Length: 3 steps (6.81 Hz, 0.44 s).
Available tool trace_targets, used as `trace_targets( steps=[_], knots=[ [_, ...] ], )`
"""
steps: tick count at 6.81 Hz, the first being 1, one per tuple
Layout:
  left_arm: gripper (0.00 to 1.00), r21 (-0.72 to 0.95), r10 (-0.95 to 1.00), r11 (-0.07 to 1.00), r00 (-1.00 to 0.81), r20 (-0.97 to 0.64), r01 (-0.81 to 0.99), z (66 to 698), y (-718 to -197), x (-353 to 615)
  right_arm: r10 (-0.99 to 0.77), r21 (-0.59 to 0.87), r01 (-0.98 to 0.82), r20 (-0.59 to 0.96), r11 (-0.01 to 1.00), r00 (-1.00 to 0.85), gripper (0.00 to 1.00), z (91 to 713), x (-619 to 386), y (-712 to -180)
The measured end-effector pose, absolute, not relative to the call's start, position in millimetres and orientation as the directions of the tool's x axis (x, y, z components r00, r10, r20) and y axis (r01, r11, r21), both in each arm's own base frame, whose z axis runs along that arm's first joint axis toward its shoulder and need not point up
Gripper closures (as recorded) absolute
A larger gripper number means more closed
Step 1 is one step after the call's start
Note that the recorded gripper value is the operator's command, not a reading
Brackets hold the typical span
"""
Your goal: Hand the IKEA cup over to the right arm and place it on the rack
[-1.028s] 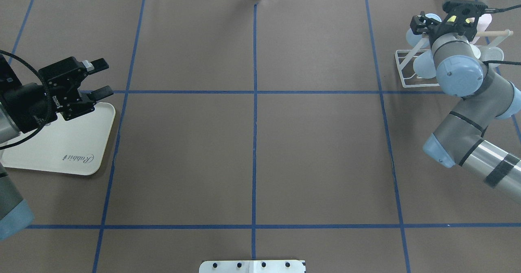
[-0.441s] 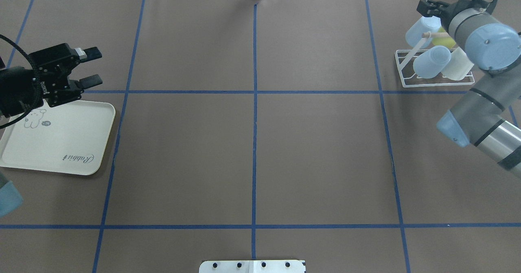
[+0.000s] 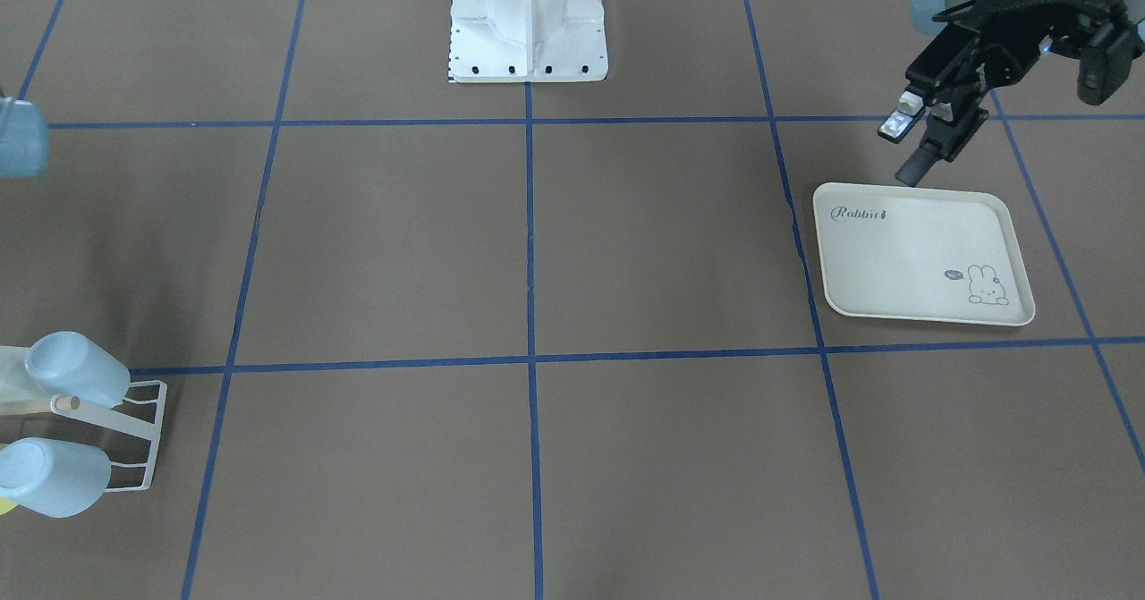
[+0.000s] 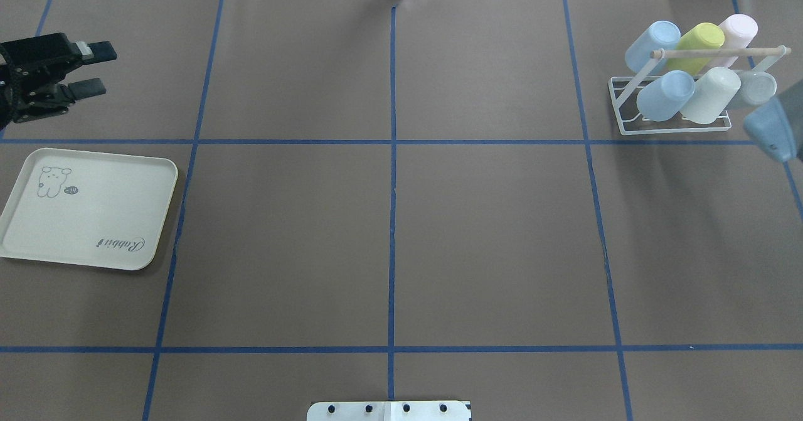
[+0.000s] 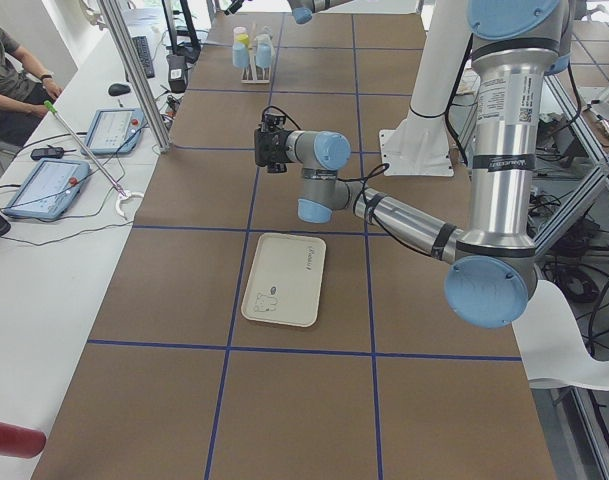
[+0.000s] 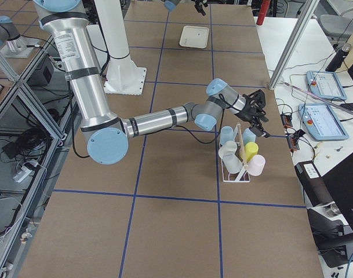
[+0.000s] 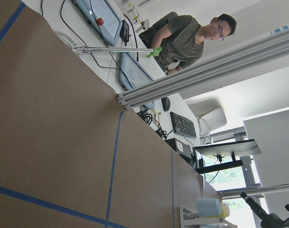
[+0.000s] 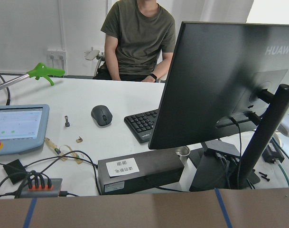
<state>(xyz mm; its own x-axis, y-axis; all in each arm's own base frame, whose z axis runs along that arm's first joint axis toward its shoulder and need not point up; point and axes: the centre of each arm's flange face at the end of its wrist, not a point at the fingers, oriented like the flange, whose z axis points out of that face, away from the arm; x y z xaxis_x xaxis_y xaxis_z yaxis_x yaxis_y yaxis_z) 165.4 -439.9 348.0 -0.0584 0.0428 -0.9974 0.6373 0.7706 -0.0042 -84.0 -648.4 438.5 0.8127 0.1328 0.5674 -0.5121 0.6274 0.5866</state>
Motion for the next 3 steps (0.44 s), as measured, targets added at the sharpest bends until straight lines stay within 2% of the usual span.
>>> trace_targets(
  steps=[2,3],
  knots=[
    [0.0,0.295,0.151,0.717,0.272,-0.95,0.631,367.4,-466.7,129.4,0.075,0.51,-0.389,0.531,0.767,0.844,0.0,444.2,-13.0,-646.4],
    [0.0,0.436,0.196,0.694,0.432,-0.88,0.573,380.1,-477.7,114.0,0.025,0.462,-0.297,0.508,0.836,0.861,0.0,455.0,11.3,-642.2]
  ],
)
